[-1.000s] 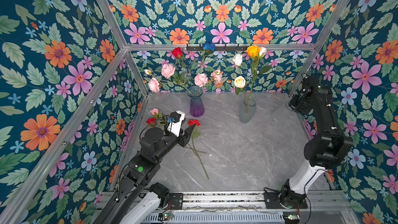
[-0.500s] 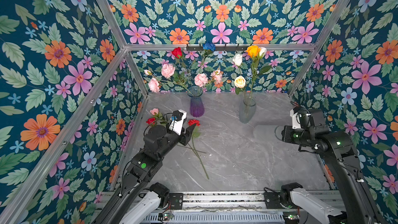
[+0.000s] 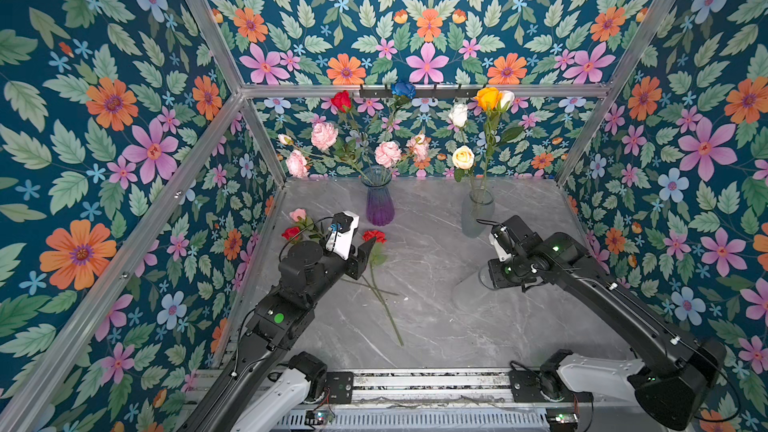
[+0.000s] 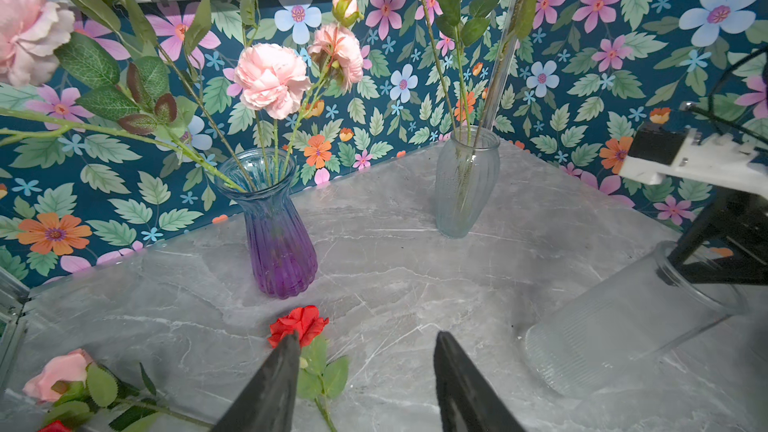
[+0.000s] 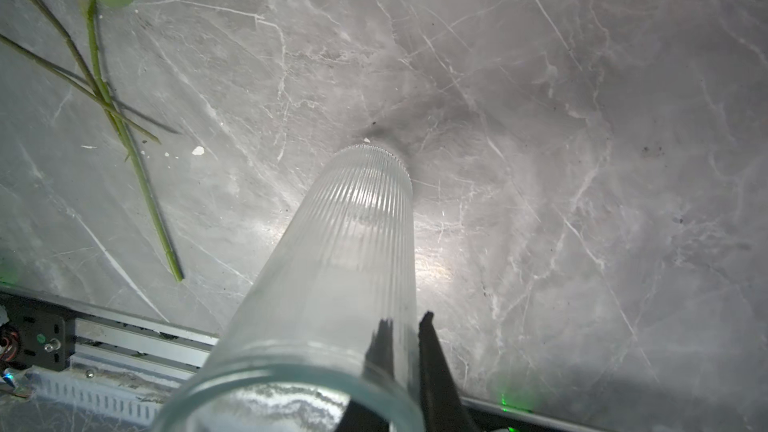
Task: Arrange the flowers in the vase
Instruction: 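Lower the cylinder vase onto the table and open the right gripper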
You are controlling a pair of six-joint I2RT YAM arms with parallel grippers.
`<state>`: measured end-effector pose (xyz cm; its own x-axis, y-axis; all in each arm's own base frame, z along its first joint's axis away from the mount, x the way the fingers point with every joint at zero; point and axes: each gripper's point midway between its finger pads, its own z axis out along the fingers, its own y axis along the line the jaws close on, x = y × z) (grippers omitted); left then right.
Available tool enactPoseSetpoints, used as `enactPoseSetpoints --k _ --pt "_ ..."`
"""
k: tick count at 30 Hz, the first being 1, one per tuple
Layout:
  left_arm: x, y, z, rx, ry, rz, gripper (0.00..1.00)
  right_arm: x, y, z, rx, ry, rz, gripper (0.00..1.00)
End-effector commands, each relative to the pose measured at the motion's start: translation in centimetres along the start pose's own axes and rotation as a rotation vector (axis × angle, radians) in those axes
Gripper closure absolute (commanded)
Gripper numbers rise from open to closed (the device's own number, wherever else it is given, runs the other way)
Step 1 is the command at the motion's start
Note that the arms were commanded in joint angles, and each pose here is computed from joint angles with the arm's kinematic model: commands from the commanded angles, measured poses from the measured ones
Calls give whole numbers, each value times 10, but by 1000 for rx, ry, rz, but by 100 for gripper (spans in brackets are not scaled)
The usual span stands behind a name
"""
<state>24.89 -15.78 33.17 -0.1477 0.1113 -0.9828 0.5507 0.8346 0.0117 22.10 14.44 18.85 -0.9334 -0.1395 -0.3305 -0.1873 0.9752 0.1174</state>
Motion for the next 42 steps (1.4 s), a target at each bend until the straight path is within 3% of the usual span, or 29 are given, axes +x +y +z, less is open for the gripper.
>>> enactPoseSetpoints --k 1,10,13,18,23,26,30,34,38,42 --pt "-2 3 2 -17 -12 12 46 -15 11 2 -24 -54 18 100" --pt "-1 4 5 -20 -3 15 45 -17 15 8 -24 -38 12 94" --pt "0 3 6 -18 4 15 46 -19 16 9 -24 -36 5 80" --pt "4 5 10 -25 17 13 46 -22 22 6 -55 -45 -1 72" --pt "2 9 13 -50 18 -57 46 -27 37 -17 -155 -90 -1 68" --pt "6 9 19 -47 32 -147 47 -28 40 -48 -211 -161 1 60" --pt "44 21 38 -128 109 -269 48 -22 23 -86 -198 -272 15 54" --pt "89 36 56 -219 202 -412 49 0 -3 -91 -188 -320 92 54" --pt "122 44 72 -255 271 -503 49 28 -30 -66 -216 -315 240 54" --pt "152 44 90 -232 351 -536 54 48 -27 -29 -368 -267 384 53"
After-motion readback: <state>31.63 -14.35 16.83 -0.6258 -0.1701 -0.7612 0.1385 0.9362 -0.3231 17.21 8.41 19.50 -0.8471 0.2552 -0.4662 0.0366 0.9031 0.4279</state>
